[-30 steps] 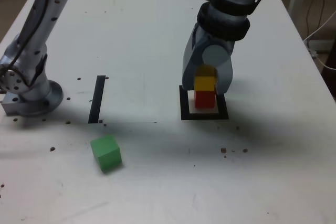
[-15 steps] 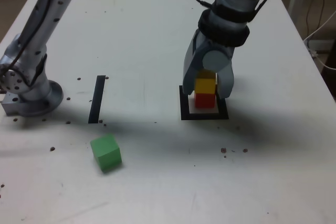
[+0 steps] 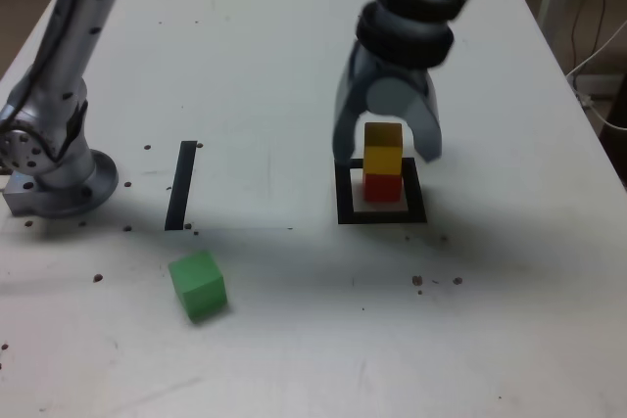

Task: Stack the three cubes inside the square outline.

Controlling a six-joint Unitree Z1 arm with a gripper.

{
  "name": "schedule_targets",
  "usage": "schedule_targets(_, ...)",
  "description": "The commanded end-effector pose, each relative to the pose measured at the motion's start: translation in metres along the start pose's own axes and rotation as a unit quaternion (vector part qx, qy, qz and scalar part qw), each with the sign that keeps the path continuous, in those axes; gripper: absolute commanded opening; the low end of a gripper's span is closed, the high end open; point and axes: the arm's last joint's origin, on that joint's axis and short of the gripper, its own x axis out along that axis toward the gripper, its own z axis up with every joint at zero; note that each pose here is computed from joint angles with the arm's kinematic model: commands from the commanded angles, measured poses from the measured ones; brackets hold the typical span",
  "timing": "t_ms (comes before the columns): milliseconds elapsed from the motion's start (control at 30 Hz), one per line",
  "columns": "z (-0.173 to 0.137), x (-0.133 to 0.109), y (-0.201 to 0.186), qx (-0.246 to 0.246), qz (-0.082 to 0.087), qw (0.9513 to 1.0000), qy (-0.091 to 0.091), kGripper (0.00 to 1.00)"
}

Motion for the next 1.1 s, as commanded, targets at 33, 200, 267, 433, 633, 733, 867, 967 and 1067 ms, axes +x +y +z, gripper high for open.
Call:
schedule_targets(33, -0.020, -0.014, -0.002, -0.003, 0.011, 0.9998, -0.017, 1.00)
schedule_targets(200, -0.051, -0.032, -0.011, -0.001, 0.028, 0.9987, -0.043, 1.00)
schedule_targets(267, -0.063, -0.035, -0.015, 0.000, 0.032, 0.9984, -0.047, 1.00)
schedule_targets(433, -0.092, -0.031, -0.028, 0.004, 0.035, 0.9987, -0.037, 1.00)
schedule_targets(633, -0.118, -0.019, -0.050, 0.026, 0.029, 0.9989, -0.026, 1.00)
schedule_targets(733, -0.128, -0.012, -0.062, 0.040, 0.028, 0.9986, -0.021, 1.00)
schedule_targets(867, -0.141, 0.001, -0.076, 0.051, 0.025, 0.9984, -0.009, 1.00)
schedule_targets(967, -0.151, 0.010, -0.086, 0.046, 0.023, 0.9987, 0.000, 1.00)
schedule_targets(1067, -0.161, 0.018, -0.096, 0.032, 0.027, 0.9991, 0.007, 1.00)
